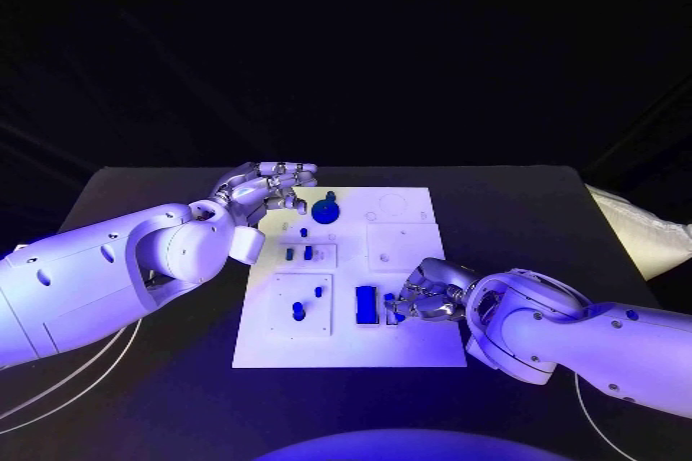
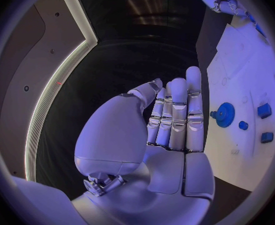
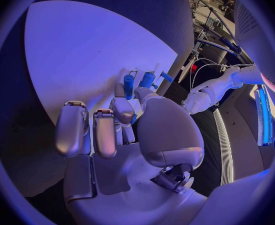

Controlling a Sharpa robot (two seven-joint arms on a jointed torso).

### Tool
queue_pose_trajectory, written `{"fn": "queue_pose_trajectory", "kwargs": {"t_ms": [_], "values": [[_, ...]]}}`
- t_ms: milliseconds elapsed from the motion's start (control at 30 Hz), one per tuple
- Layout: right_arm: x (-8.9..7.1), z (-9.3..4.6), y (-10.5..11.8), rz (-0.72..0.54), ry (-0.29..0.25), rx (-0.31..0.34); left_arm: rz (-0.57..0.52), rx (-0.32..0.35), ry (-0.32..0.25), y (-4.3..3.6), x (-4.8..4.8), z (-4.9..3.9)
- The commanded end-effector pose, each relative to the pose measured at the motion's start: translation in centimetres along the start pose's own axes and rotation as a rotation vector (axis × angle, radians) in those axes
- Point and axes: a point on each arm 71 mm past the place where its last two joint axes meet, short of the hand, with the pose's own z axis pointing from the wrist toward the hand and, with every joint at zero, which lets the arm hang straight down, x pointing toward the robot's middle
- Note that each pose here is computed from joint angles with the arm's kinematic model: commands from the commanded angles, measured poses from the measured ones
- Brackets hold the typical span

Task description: Assemble the parts on the task board

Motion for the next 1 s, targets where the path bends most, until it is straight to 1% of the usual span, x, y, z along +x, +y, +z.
{"fn": "queue_pose_trajectory", "kwargs": {"t_ms": [33, 367, 733, 1000], "values": [[0.19, -0.06, 0.36, -0.025, 0.011, -0.026, 0.001, 0.01, 0.022, -0.09, 0.16, 0.03], [-0.01, -0.36, 0.59, -0.062, -0.015, -0.059, 0.001, 0.01, 0.019, -0.08, 0.04, 0.05], [-0.18, -0.8, 0.35, -0.078, -0.015, -0.068, 0.001, 0.009, 0.018, -0.07, 0.02, 0.07], [-0.33, -0.86, -0.03, -0.085, -0.013, -0.067, 0.002, 0.009, 0.017, -0.06, -0.01, 0.07]]}}
